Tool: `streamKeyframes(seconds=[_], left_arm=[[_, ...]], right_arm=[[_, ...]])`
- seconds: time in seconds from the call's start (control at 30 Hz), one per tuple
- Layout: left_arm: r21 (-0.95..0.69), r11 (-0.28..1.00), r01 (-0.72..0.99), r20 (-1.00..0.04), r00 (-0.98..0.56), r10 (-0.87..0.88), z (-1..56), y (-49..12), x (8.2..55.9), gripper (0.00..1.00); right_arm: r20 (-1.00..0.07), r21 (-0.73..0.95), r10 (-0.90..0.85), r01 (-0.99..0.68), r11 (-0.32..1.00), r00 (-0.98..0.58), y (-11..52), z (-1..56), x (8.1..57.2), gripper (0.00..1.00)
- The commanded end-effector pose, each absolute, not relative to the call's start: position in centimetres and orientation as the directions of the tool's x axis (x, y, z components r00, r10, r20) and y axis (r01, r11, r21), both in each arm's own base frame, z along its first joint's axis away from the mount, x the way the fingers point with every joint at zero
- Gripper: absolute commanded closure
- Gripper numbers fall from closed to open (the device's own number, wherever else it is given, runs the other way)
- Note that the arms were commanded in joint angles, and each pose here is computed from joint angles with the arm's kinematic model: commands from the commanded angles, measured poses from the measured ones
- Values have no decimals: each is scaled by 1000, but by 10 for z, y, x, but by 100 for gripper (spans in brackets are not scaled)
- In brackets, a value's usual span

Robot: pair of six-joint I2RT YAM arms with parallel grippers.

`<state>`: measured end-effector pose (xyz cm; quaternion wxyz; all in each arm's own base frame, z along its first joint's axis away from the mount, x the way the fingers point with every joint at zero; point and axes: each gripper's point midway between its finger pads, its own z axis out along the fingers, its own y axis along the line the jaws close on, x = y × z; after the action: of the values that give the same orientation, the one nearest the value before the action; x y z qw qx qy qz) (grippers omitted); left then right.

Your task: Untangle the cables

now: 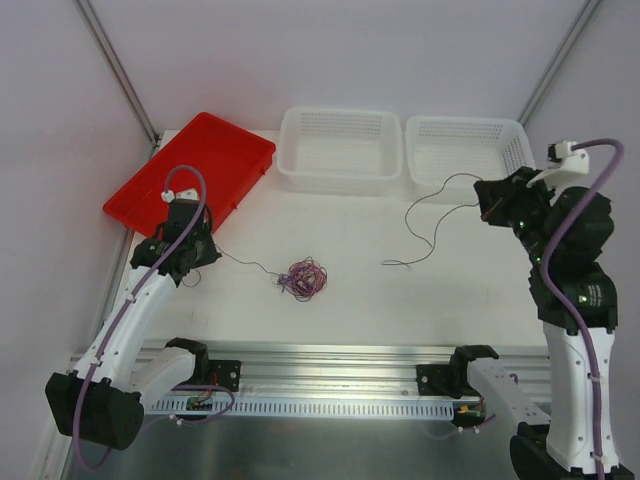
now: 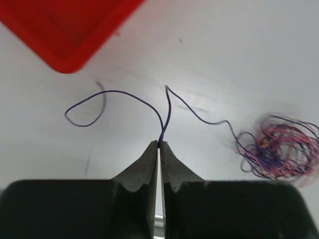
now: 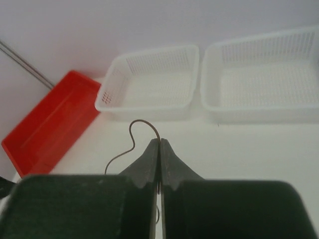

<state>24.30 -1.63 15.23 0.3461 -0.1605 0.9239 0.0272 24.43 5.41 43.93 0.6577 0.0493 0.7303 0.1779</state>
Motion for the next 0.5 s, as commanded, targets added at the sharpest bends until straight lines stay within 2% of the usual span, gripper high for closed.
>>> streamKeyframes(seconds=[0.0,0.03,0.13,0.17,0.27,0.3,0.37,0.4,0.47], left_arm=[[-317,946,-64,-627,-734,-260,169,-78,249,96],[-351,936,-28,-631,-732,-258,172,-88,250,95],[-409,911,59,-595,-774,-217,164,-114,242,88],[-412,908,79,-592,-780,-202,162,-119,241,81],[-415,897,153,-589,-796,-137,162,-134,236,69],[-419,893,167,-590,-797,-128,163,-137,235,57],[-423,884,198,-609,-784,-115,172,-140,238,47],[-419,883,212,-619,-778,-108,176,-140,238,35],[-399,886,238,-651,-754,-90,186,-140,244,23]], right_arm=[[-934,342,316,-162,926,-166,57,409,244,99],[-921,356,322,-139,924,-220,57,381,250,99],[-895,397,349,-137,907,-279,64,345,256,99],[-869,414,354,-116,903,-346,67,312,260,99],[-802,458,370,-84,885,-469,76,252,265,99],[-785,462,371,-71,884,-497,77,239,265,99],[-730,464,374,-13,886,-572,77,205,265,99],[-695,460,373,19,888,-615,76,183,263,99],[-632,442,366,71,894,-683,75,154,260,96]])
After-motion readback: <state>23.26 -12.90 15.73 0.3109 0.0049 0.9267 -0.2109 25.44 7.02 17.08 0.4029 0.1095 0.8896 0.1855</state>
